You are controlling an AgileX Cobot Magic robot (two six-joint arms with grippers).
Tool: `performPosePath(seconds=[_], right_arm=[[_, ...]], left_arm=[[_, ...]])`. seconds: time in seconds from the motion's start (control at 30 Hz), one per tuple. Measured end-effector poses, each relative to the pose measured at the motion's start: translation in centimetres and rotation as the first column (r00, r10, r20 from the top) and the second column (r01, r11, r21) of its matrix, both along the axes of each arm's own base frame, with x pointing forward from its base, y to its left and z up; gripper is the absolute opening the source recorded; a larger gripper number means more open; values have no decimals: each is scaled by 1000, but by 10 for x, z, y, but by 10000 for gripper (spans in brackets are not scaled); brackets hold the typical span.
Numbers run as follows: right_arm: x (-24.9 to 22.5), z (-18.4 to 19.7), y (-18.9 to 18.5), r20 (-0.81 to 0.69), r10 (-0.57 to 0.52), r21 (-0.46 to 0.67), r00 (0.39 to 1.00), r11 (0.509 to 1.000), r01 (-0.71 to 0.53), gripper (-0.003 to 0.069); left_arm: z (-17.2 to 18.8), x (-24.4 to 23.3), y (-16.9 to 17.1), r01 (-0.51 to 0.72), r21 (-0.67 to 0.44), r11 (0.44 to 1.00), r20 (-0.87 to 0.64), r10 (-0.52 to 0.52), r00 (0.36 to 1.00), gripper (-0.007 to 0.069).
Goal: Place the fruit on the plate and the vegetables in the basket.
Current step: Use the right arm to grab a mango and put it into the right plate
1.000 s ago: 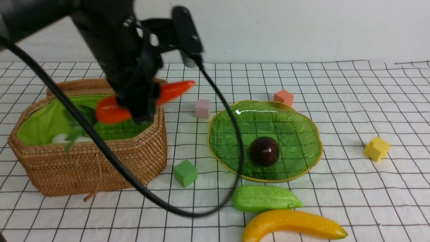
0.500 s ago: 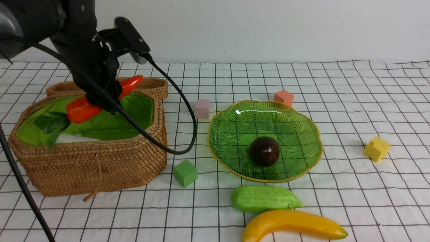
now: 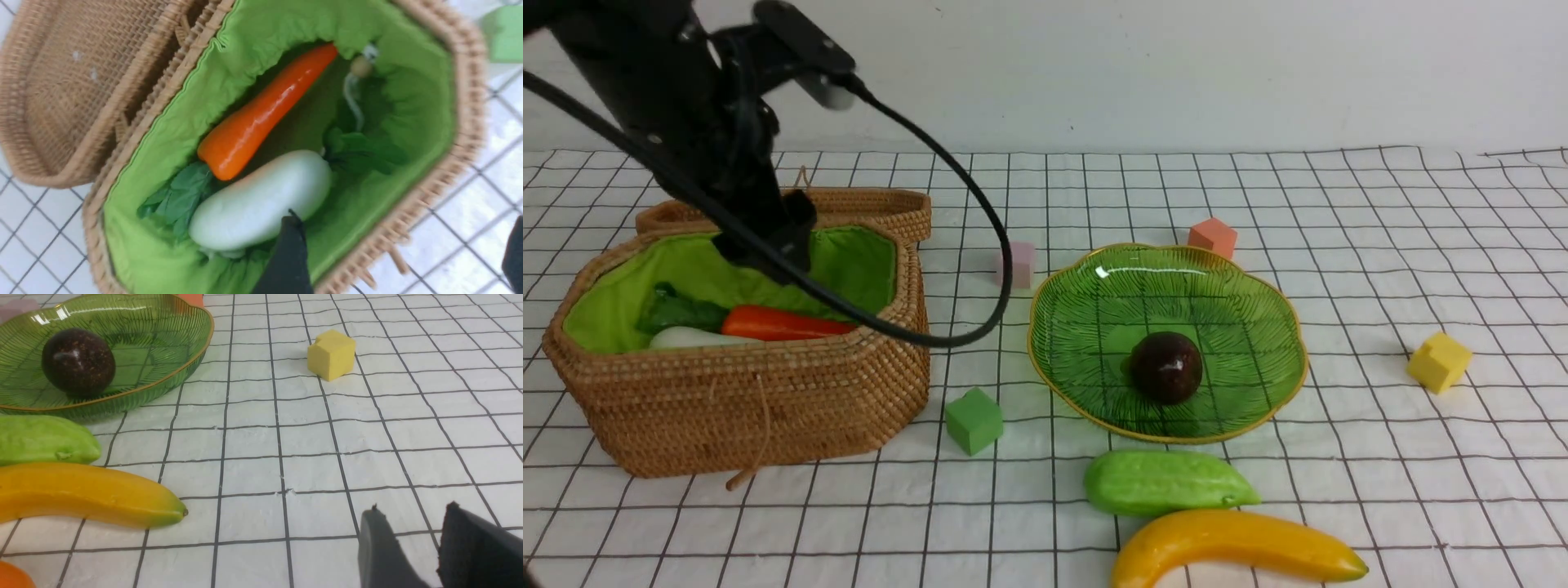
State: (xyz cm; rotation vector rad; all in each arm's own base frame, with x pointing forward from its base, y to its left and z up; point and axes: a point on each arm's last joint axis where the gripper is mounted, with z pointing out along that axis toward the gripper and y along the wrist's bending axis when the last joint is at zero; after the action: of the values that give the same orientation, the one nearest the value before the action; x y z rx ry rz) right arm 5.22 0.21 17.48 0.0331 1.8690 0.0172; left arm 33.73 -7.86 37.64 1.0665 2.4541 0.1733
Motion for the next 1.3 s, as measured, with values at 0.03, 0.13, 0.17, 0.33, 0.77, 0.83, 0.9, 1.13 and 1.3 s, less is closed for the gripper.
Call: performPosePath(seconds=[0.03,0.13,0.17,0.33,0.77,0.83,0.9,1.13,1.3], right_arm=[[0,0,0,0,0,0,1000,1000,0,244],[0,0,0,0,0,0,1000,1000,0,244],[0,0,0,0,0,0,1000,1000,0,244],[0,0,0,0,0,0,1000,1000,0,244],[0,0,0,0,0,0,1000,1000,0,244],[0,0,0,0,0,0,1000,1000,0,244],[0,0,0,0,0,0,1000,1000,0,244],[0,0,0,0,0,0,1000,1000,0,244],[0,0,0,0,0,0,1000,1000,0,244]], left_arm=[[16,-13,2,3,-26,1000,37,-2,999,589],[56,-51,8,-10,-103,995,141,25,990,521],[59,-54,9,-13,-108,994,148,29,988,512],[106,-141,30,-139,-308,941,275,228,934,372],[-16,-285,56,-328,-598,731,76,460,885,-11],[-26,-288,53,-307,-671,675,79,477,875,-13],[-41,-291,52,-241,-781,577,115,511,852,-13],[-53,-288,52,-161,-846,508,176,551,816,-13],[-55,-288,52,-166,-845,509,171,551,817,-13]])
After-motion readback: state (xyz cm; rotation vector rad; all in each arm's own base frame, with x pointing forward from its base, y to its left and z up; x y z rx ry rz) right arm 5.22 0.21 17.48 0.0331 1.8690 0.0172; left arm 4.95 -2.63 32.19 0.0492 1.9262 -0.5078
